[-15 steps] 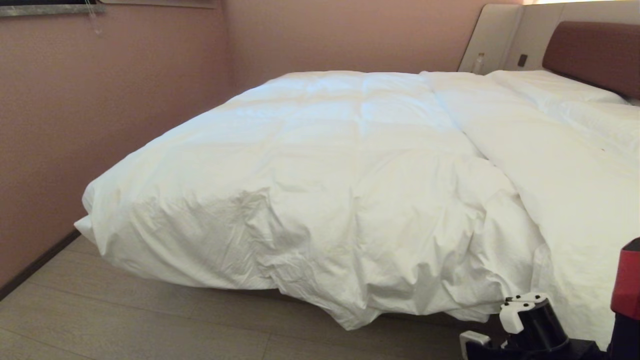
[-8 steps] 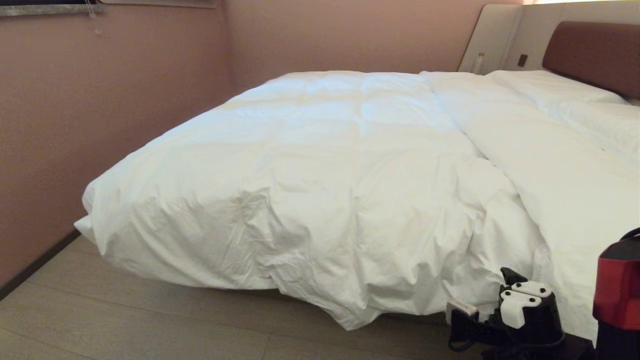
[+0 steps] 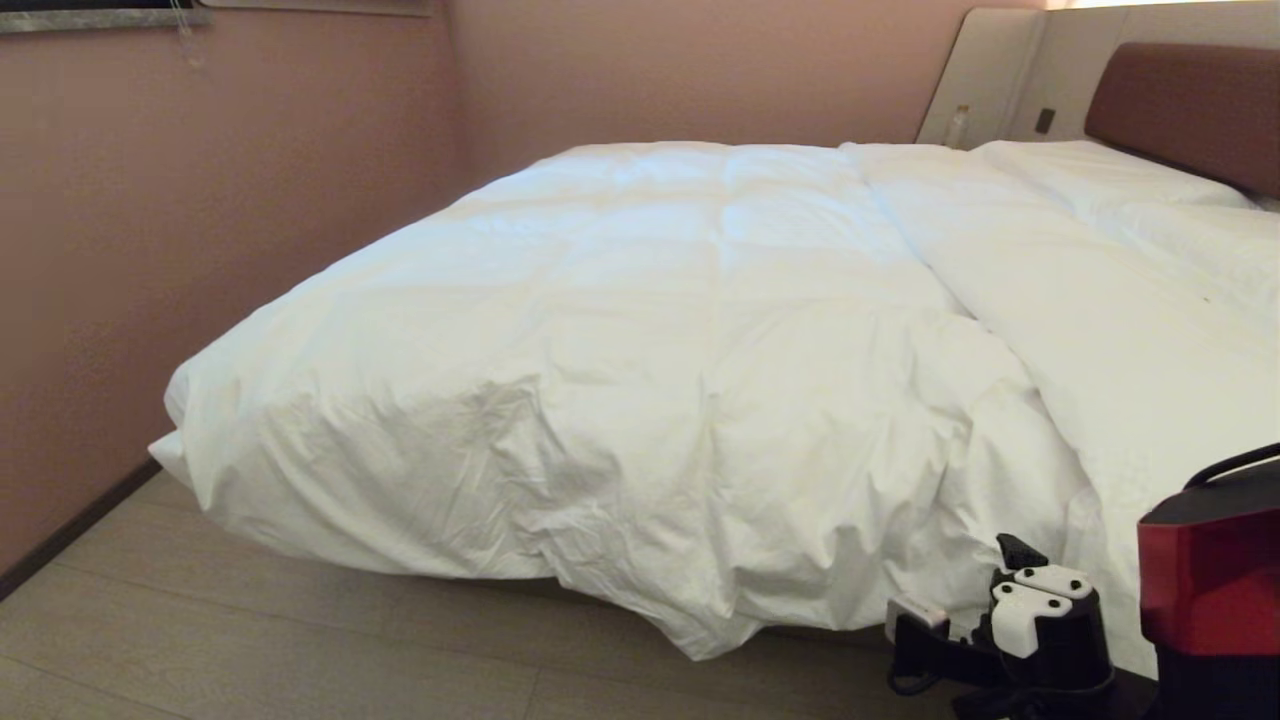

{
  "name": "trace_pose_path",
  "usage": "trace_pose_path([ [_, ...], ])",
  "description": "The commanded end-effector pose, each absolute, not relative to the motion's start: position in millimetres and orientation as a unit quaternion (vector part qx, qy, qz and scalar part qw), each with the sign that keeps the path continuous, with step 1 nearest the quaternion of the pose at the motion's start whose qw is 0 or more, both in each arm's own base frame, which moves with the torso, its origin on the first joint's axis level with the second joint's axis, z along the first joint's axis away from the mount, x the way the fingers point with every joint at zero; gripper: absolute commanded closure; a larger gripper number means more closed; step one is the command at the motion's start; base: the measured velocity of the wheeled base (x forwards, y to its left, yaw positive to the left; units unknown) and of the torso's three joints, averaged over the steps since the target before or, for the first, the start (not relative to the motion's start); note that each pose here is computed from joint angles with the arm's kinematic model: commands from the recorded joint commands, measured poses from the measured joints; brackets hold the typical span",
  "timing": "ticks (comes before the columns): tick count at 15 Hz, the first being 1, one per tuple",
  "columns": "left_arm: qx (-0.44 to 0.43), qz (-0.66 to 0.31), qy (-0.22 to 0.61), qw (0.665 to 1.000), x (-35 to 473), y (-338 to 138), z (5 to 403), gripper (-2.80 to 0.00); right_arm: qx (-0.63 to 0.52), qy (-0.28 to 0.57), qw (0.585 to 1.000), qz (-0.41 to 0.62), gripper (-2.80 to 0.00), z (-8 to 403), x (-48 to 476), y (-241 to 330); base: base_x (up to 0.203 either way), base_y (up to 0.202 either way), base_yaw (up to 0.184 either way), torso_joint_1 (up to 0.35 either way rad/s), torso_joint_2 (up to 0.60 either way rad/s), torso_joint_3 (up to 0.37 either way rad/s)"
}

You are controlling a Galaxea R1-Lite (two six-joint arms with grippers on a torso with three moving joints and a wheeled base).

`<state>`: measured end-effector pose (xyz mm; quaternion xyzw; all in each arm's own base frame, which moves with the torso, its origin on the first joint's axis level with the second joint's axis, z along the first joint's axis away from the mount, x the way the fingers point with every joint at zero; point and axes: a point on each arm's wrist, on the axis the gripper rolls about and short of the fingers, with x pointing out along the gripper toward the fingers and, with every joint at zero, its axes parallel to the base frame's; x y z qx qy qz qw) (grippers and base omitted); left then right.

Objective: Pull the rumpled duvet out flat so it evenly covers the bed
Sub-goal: Flatten the corners of the folded blanket

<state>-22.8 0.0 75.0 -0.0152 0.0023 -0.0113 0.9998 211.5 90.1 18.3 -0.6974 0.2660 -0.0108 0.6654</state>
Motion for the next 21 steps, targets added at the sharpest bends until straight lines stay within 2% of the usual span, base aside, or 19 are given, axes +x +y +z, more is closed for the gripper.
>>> trace_pose_path([
  [1,-0.015,-0.011,0.002,1.000,-22.8,0.0,75.0,0.00,-0.703,0.274,0.657,-0.009,-2.80,12.9,212.6,89.6,0.000,0.000,0.000,0.000,0.00,0.000],
  [8,-0.015,-0.011,0.002,1.000,-22.8,0.0,75.0,0.00,-0.704,0.310,0.639,-0.008,-2.80,-1.7,216.2,78.8,0.000,0.000,0.000,0.000,0.00,0.000],
  [21,-0.015,-0.011,0.002,1.000,-22.8,0.0,75.0,0.00,-0.692,0.341,0.636,-0.016,-2.80,-28.7,241.8,69.2,0.000,0.000,0.000,0.000,0.00,0.000],
])
